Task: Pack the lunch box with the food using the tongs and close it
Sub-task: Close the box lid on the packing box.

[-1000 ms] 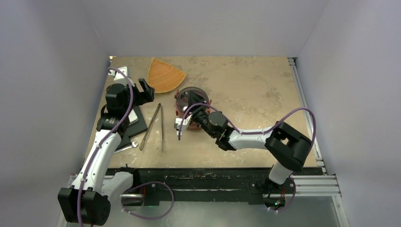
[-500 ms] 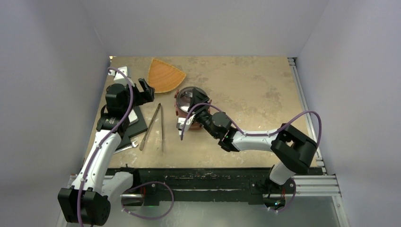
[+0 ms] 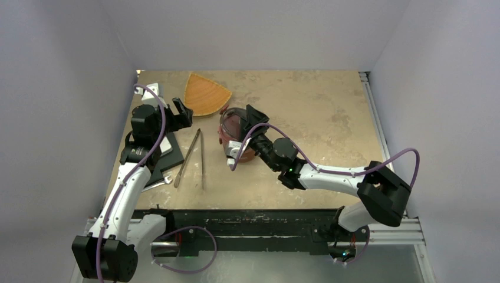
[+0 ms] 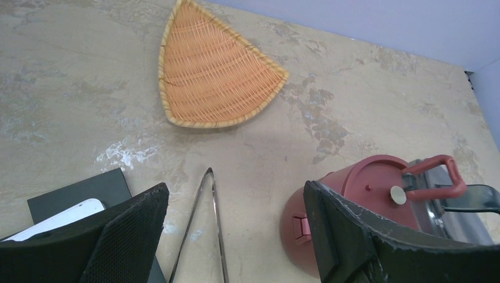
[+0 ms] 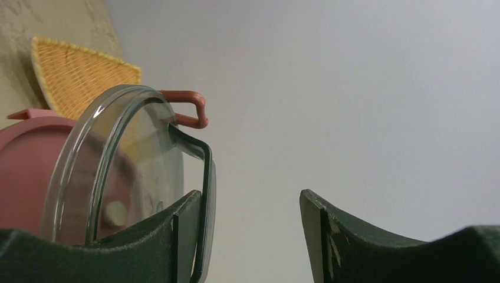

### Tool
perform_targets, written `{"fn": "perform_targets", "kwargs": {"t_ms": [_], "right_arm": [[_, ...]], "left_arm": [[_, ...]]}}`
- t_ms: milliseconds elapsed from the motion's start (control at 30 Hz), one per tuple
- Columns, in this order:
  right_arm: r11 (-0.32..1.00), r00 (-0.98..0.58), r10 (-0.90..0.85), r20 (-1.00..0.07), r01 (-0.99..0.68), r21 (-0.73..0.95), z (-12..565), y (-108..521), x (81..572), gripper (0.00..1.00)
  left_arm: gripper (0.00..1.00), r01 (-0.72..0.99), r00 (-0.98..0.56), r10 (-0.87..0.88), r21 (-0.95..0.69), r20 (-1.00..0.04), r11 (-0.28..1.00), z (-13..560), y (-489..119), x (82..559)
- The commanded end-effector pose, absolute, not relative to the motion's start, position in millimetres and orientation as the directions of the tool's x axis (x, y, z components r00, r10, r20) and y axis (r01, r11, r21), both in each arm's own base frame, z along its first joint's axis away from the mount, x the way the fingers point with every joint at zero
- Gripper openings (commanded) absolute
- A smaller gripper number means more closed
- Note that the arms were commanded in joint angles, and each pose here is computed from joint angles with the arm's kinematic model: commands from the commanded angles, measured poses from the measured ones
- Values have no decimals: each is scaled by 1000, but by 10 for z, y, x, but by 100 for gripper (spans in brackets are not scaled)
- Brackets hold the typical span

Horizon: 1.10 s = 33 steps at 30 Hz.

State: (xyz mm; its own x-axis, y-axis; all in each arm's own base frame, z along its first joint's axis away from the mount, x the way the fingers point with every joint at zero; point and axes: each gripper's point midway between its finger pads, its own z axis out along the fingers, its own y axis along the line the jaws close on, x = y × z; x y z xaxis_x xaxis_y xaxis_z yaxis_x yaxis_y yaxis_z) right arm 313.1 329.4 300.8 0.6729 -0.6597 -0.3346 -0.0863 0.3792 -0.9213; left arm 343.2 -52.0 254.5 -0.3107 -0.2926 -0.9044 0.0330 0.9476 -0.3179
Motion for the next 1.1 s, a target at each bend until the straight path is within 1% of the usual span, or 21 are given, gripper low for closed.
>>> {"fn": "perform_targets", "kwargs": {"t_ms": [0, 267, 467, 533, 700, 833, 900, 967, 1067], "right_arm": [[388, 677, -640, -364, -125, -913, 2916, 3353, 3120, 64], [354, 679, -634, -370, -171, -919, 2708, 3565, 3219, 63], [370, 686, -593, -422, -233, -899, 2751, 3598, 3158, 66], [374, 685, -579, -442, -258, -891, 2753, 3595, 3135, 65], [388, 678, -564, -472, -288, -876, 2755, 3606, 3140, 51], [401, 684, -540, -490, -303, -864, 2796, 3619, 3143, 42], [406, 686, -536, -492, -302, -863, 2816, 3621, 3153, 39], [406, 685, -533, -496, -307, -861, 2808, 3622, 3153, 38], [409, 687, -528, -500, -310, -858, 2826, 3619, 3154, 37]], "left_arm": [[84, 57, -264, -288, -313, -920, 948, 2670, -510, 3447], [84, 66, -266, -284, -312, -921, 948, 2668, -522, 3445], [84, 159, -275, -278, -329, -920, 931, 2700, -687, 3447], [84, 208, -283, -288, -352, -915, 912, 2713, -787, 3456], [82, 380, -313, -300, -408, -901, 830, 2740, -1122, 3463], [81, 578, -327, -289, -432, -900, 693, 2871, -1492, 3346], [79, 631, -312, -268, -409, -912, 659, 2939, -1613, 3316], [78, 653, -315, -226, -383, -922, 653, 2915, -1698, 3308], [78, 669, -366, -161, -379, -917, 639, 2748, -1876, 3308]]}}
